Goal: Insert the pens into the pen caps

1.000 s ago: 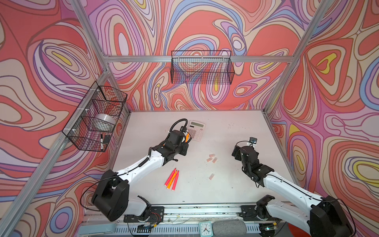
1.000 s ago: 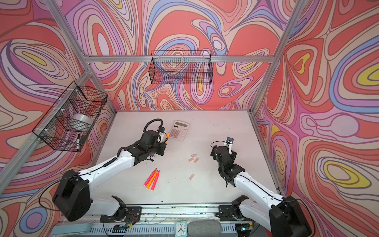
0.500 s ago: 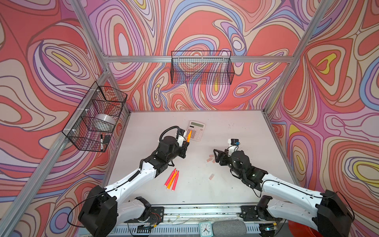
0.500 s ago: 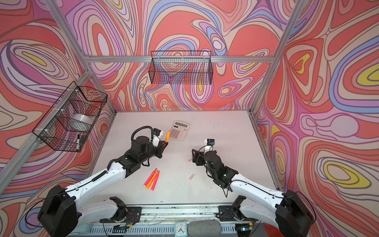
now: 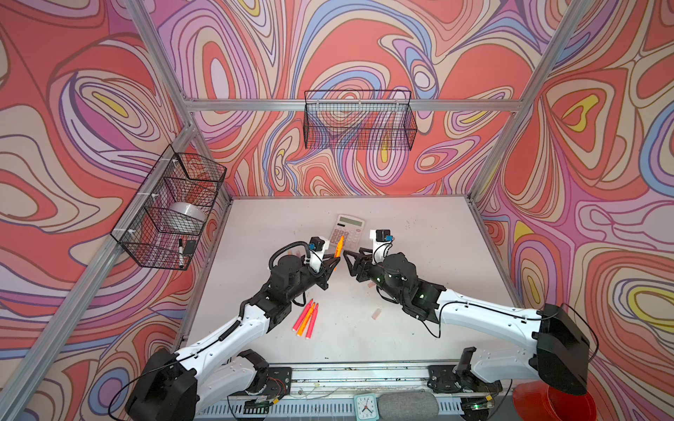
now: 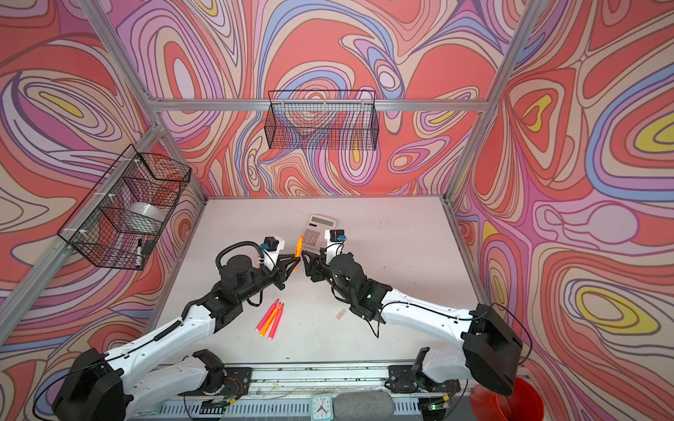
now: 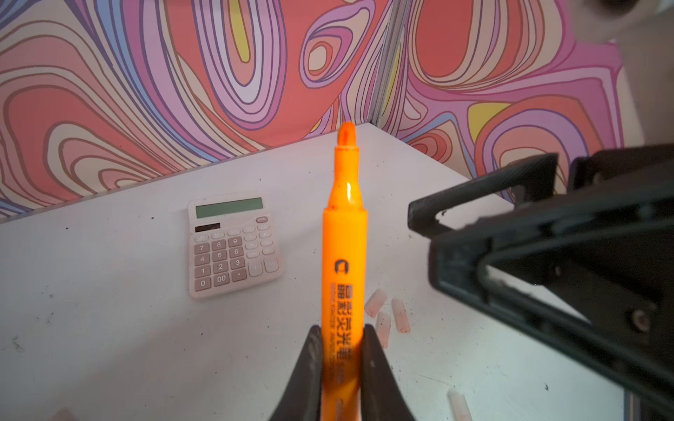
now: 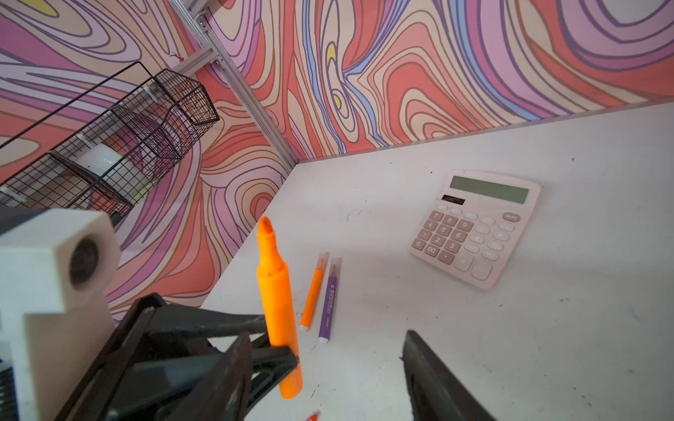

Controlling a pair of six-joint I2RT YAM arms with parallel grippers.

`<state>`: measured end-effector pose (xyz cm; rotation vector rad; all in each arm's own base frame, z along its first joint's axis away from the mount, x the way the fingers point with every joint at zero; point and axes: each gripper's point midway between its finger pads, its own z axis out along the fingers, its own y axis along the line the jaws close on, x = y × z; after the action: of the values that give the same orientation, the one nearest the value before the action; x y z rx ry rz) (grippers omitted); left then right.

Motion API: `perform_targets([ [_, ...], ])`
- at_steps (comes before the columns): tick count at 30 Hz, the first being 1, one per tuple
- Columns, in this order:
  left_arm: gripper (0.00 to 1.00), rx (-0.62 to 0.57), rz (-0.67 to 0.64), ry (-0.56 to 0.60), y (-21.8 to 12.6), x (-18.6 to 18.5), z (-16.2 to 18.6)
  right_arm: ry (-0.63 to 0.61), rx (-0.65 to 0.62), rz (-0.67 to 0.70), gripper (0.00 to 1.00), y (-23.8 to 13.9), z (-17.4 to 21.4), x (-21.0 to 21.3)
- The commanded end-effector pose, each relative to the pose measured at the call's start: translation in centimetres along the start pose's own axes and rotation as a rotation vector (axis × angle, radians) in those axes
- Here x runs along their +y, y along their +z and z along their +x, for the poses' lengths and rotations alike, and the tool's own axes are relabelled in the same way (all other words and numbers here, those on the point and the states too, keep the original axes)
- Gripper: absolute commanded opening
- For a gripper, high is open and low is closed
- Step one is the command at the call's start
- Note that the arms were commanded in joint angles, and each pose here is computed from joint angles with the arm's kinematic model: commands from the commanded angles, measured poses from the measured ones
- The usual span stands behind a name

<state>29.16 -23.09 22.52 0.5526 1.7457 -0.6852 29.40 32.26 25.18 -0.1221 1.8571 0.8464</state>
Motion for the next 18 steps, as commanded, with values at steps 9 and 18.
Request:
perform_targets([
  [9,0.00,0.009,0.089,-0.010,0.7,-1.5,-0.5,-0.026,0.036,-0.046,0.57,1.2,0.3,1.7],
  [18,0.00,0.021,0.138,-0.009,0.9,-2.3,-0.4,-0.026,0.045,0.018,0.31,2.1,-0.1,1.2],
])
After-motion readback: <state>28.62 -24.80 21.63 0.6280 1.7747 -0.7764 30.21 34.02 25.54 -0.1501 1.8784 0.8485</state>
